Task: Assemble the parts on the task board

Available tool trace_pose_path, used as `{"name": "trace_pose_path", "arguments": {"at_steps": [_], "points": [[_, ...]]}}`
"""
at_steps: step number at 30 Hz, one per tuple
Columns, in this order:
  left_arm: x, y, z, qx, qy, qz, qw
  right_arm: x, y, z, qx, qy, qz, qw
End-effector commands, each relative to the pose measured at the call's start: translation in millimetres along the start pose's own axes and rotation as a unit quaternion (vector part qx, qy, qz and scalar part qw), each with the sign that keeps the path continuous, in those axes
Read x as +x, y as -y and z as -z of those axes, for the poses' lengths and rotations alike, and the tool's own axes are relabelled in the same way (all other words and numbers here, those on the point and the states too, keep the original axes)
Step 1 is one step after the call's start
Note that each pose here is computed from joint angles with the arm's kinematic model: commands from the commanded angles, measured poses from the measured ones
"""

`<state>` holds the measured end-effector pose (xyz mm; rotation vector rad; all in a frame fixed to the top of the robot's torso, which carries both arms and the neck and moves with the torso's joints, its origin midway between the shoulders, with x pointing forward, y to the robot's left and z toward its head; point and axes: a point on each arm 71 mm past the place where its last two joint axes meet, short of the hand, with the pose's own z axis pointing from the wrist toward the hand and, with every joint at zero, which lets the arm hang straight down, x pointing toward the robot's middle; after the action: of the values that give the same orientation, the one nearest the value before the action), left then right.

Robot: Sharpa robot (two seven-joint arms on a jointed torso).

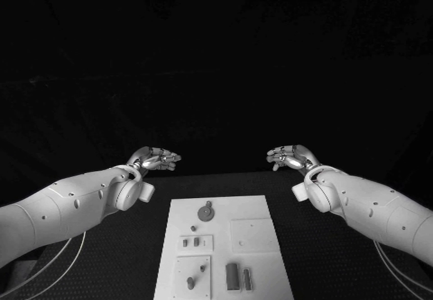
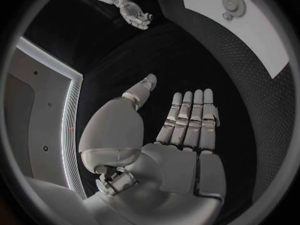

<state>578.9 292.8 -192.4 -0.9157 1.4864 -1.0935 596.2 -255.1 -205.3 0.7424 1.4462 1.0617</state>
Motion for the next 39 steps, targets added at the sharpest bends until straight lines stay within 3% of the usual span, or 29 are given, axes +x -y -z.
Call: {"name": "trace_pose_path", "arguments": {"at_steps": [1, 6, 19, 21, 22, 27, 34, 39], "points": [[2.1, 3.9, -1.8, 0.021, -0.01, 0.042, 0.999, 3.1, -0.7, -1.7, -0.009, -0.019, -0.052, 0.998], [7.4, 5.7, -4.2, 0.025, -0.016, 0.044, 0.999, 5.6, 3.8, -1.0, -0.002, -0.018, -0.064, 0.998], [17.0, 2.9, -4.6, 0.011, -0.004, 0.05, 0.999, 20.2, 11.4, 4.1, 0.021, -0.075, -0.109, 0.991], [20.5, 2.2, -4.2, 0.008, -0.003, 0.051, 0.999, 20.8, 13.0, 4.5, 0.026, -0.073, -0.116, 0.99], [18.2, 1.7, -3.9, 0.009, -0.015, 0.041, 0.999, 16.8, 12.4, 3.9, 0.02, -0.052, -0.088, 0.995], [23.4, 0.2, -1.0, 0.011, -0.012, 0.047, 0.999, 19.2, 11.6, 6.1, 0.017, -0.048, -0.092, 0.994], [49.7, -5.9, 16.0, 0.018, 0.007, 0.076, 0.997, 31.7, 6.9, 19.2, 0.007, -0.024, -0.117, 0.993], [79.5, -8.8, 41.0, 0.022, 0.032, 0.108, 0.993, 46.7, 0.6, 39.2, 0.003, 0.006, -0.146, 0.989]]}}
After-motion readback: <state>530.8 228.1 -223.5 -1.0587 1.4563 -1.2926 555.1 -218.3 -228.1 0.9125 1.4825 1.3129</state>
